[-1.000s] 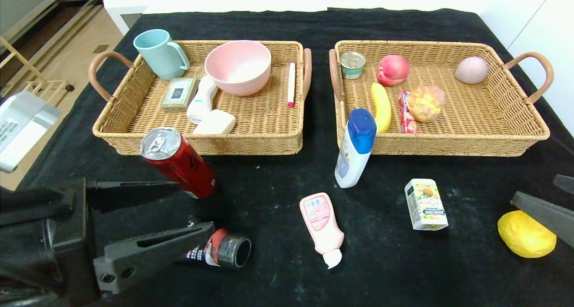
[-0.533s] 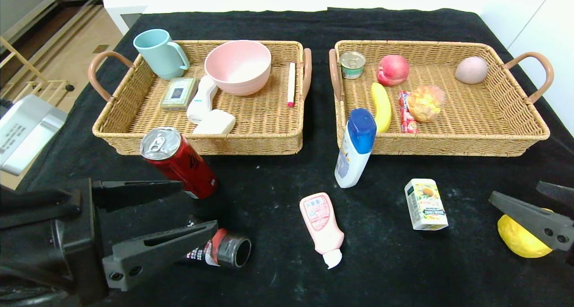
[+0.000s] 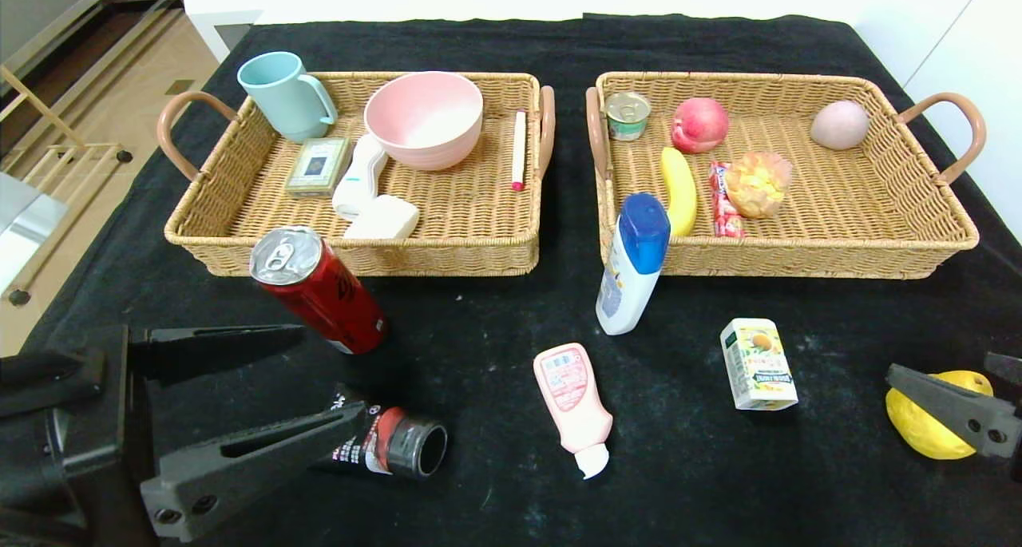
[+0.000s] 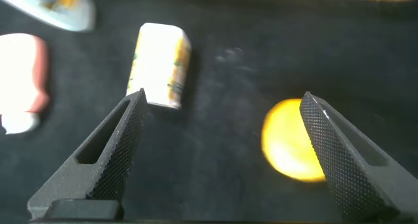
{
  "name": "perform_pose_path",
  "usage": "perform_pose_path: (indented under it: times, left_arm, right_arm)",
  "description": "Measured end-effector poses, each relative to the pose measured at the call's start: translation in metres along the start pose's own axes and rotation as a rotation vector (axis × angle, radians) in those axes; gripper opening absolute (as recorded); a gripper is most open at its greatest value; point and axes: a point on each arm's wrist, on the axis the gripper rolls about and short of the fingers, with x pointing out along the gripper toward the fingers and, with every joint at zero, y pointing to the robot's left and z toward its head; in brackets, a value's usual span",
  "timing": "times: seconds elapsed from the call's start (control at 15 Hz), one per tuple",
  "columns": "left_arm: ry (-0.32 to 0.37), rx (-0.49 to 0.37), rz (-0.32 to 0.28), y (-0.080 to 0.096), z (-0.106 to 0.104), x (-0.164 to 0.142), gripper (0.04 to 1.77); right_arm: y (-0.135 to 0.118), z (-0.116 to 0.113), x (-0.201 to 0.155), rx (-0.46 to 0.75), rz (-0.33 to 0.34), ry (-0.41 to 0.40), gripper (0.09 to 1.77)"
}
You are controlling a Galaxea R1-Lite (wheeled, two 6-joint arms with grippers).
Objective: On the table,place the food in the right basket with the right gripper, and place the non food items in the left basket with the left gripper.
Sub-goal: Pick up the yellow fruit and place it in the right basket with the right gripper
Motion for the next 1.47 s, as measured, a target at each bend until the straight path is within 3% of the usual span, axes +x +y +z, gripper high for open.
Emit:
perform_pose_path:
  times: [0.13,0.33,0.53,0.8,1.47]
  left_arm:
    - [-0.004,0.001,0.003,0.000,0.000,-0.002,1.72]
    - [0.002,-0.002,0.005,0.000,0.000,-0.002,1.72]
    - [0.004,-0.004,0.005,0.000,-0.001,-0.002,1.72]
    - [-0.002,-0.002,0.012,0.000,0.000,-0.003,1.72]
    - [-0.008,0.003,0.012,-0.001,0.000,-0.006,1.72]
  right_arm:
    - [-0.004,0.011,-0.005,0.033,-0.050,0.009,1.71]
    - [-0.013,0.019,-0.013,0.039,-0.156,0.119,1.71]
    - [-0.022,0.024,-0.010,0.056,-0.251,0.179,1.71]
    - [-0.025,0.027,-0.002,0.107,-0.283,0.205,1.71]
    - [-0.026,0.022,0.033,0.236,-0.342,0.372,1.71]
